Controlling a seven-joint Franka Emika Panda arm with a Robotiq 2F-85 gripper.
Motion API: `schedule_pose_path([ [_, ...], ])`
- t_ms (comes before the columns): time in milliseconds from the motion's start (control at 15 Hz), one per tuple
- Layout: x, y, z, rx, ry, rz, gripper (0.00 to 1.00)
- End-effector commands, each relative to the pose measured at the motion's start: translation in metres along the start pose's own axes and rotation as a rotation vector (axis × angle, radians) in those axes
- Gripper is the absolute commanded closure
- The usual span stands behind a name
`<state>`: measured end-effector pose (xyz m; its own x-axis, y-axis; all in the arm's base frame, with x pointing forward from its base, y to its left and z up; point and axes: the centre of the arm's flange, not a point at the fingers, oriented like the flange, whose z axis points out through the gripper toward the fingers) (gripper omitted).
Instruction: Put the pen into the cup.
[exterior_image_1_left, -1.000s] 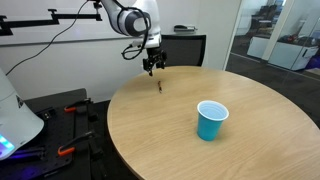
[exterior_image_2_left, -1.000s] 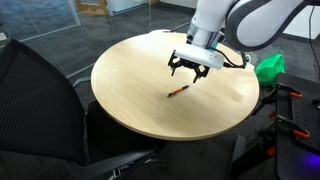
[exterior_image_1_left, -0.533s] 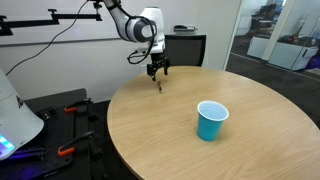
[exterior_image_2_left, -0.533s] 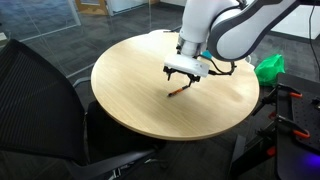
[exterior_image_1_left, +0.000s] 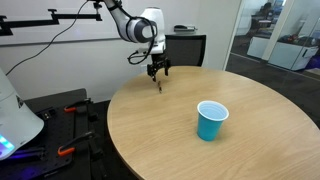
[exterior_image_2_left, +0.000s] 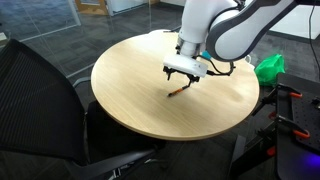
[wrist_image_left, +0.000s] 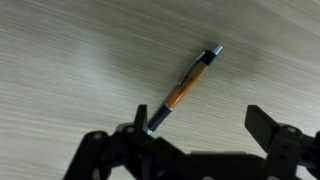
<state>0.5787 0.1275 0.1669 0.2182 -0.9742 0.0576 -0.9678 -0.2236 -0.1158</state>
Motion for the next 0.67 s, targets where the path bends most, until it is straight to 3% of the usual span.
schedule_pose_path([
  [0, 0.003, 0.006, -0.006, -0.036, -0.008, 0.089, 0.0],
  [600, 0.004, 0.012, 0.011, -0.103, 0.023, 0.194, 0.0],
])
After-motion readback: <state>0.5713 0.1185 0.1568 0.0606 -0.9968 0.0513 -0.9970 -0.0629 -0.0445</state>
